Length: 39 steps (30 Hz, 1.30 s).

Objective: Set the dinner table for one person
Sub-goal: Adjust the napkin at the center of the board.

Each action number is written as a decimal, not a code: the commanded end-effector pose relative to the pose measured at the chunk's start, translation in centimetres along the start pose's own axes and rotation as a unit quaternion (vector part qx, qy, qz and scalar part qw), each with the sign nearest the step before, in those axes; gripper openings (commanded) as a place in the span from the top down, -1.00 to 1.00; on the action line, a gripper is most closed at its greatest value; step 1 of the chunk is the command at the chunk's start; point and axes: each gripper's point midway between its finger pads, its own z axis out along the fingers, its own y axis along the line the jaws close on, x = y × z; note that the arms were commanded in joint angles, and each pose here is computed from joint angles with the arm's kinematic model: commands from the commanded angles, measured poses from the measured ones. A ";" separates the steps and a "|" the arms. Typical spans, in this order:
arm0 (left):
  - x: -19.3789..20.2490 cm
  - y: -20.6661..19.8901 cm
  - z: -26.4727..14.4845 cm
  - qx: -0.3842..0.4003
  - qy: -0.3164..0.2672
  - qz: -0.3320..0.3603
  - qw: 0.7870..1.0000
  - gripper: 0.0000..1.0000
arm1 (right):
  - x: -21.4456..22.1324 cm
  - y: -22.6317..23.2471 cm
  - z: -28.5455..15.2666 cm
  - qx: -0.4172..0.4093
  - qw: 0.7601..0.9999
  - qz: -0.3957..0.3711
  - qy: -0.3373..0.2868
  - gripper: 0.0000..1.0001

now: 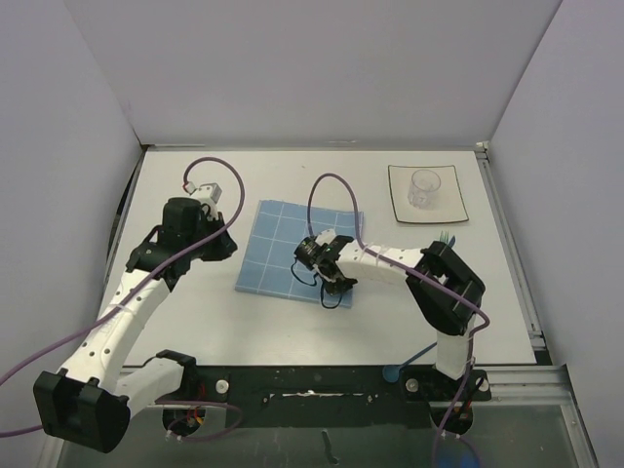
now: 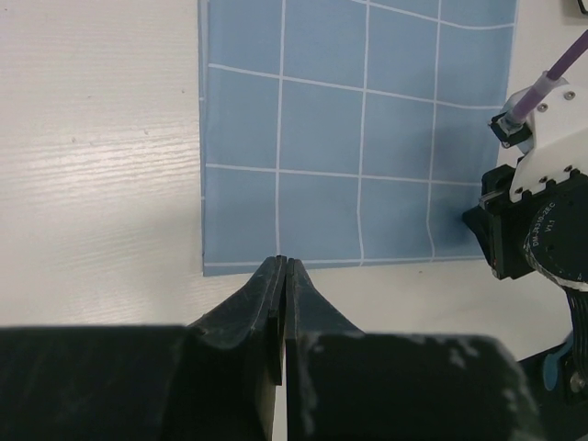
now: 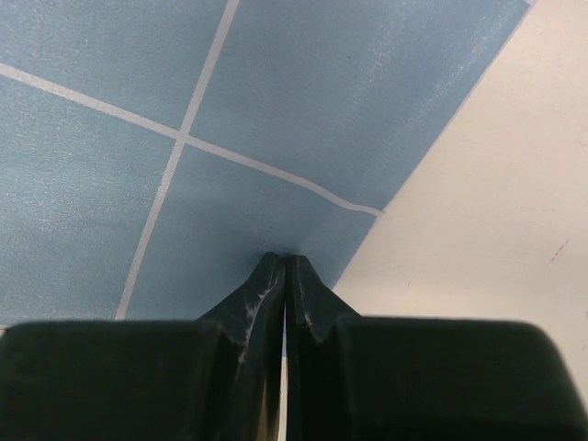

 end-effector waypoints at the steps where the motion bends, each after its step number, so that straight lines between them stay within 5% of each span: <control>1: -1.2 0.1 -1.3 -0.007 -0.019 0.013 1.000 1.00 | 2.5 -2.2 2.2 0.037 0.997 -0.022 0.069 1.00; 39: -2.0 1.7 0.4 -0.046 -0.005 0.030 0.998 1.00 | -6.9 -5.9 8.7 -0.021 0.994 0.058 0.085 1.00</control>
